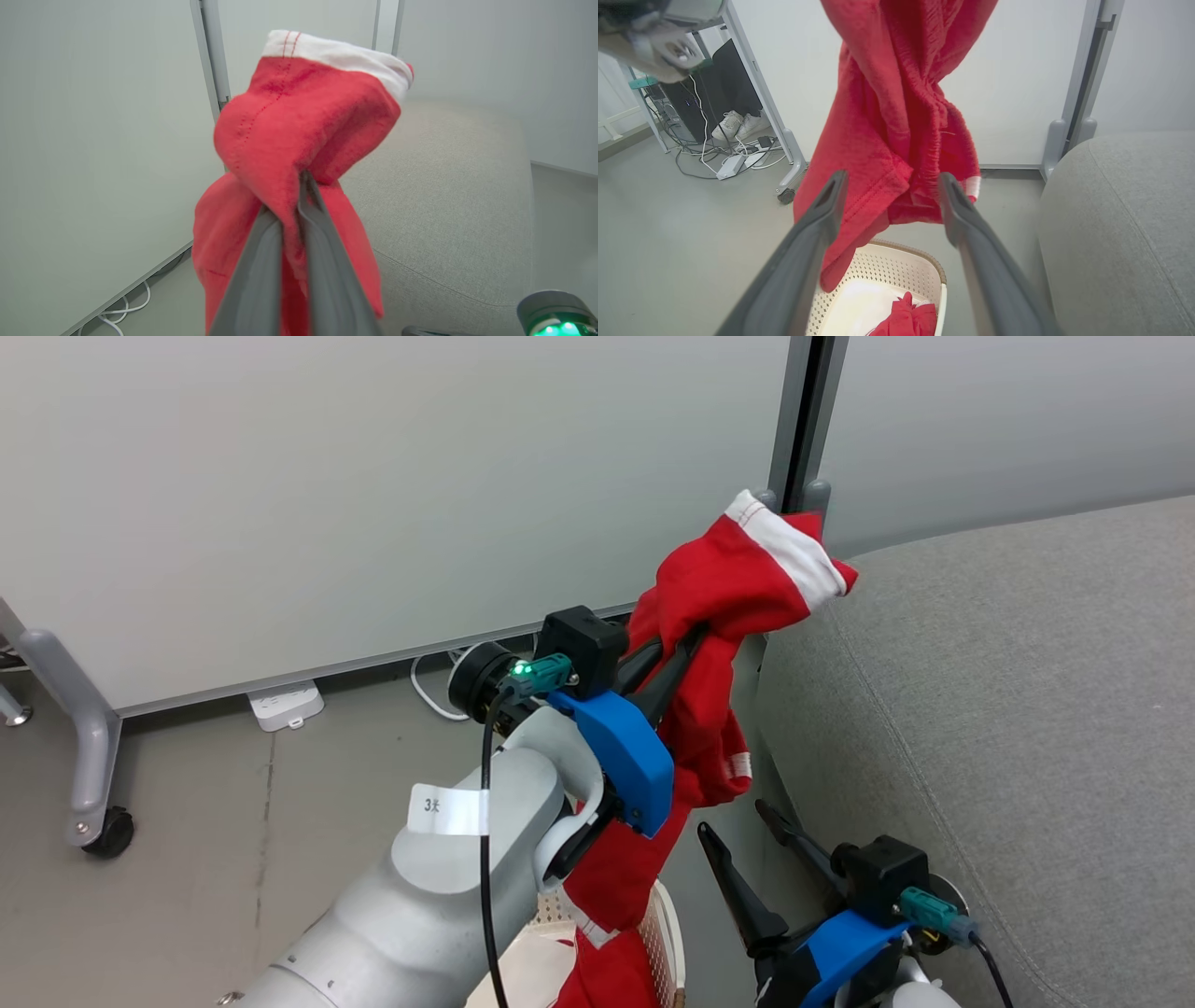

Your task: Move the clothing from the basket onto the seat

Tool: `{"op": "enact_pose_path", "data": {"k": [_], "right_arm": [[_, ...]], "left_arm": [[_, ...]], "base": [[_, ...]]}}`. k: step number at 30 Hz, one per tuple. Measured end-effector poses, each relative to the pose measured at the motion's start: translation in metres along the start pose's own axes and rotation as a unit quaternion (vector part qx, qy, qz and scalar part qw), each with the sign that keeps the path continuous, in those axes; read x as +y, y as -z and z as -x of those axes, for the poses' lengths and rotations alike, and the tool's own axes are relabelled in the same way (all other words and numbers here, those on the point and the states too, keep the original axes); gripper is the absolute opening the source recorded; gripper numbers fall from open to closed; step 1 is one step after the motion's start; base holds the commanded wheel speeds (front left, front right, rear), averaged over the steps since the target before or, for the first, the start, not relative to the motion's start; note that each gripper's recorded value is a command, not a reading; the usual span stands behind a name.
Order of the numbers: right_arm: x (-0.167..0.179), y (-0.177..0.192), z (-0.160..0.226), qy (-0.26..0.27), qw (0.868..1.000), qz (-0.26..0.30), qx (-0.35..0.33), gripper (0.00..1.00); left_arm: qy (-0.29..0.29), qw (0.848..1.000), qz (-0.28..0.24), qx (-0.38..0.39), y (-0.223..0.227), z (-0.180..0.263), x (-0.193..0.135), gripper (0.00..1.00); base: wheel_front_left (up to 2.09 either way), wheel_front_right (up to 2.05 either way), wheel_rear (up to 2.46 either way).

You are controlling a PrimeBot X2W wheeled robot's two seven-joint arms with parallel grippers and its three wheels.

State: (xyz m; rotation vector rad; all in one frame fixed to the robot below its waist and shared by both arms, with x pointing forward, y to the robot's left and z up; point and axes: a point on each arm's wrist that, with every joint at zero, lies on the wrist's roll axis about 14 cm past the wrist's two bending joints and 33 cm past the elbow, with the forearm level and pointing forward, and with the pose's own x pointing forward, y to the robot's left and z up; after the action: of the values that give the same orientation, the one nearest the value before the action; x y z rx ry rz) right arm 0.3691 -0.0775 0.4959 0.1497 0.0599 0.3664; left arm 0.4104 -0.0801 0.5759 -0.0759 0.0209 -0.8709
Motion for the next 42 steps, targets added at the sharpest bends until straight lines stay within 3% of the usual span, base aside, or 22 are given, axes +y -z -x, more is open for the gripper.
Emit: {"op": "enact_pose_path", "data": {"k": [14,37,40,42], "right_arm": [[0.003,-0.001,-0.001,-0.005,1.000,0.008,0.001,1.00],[-0.001,-0.025,-0.061,-0.038,0.996,0.081,0.003,1.00],[-0.003,-0.023,-0.065,-0.036,0.996,0.077,0.011,0.00],[-0.003,-0.023,-0.067,-0.038,0.996,0.078,0.012,0.00]], "left_arm": [[0.007,1.000,0.017,0.022,0.015,0.000,-0.010,0.00],[0.022,0.999,0.026,0.020,0.013,-0.006,-0.017,0.00],[0.022,0.999,0.025,0.017,0.010,-0.007,-0.015,0.00],[0.021,0.999,0.023,0.017,0.010,-0.006,-0.015,0.00]], "base": [[0.00,0.00,0.00],[0.00,0.00,0.00],[0.00,0.00,0.00],[0.00,0.00,0.00]]}}
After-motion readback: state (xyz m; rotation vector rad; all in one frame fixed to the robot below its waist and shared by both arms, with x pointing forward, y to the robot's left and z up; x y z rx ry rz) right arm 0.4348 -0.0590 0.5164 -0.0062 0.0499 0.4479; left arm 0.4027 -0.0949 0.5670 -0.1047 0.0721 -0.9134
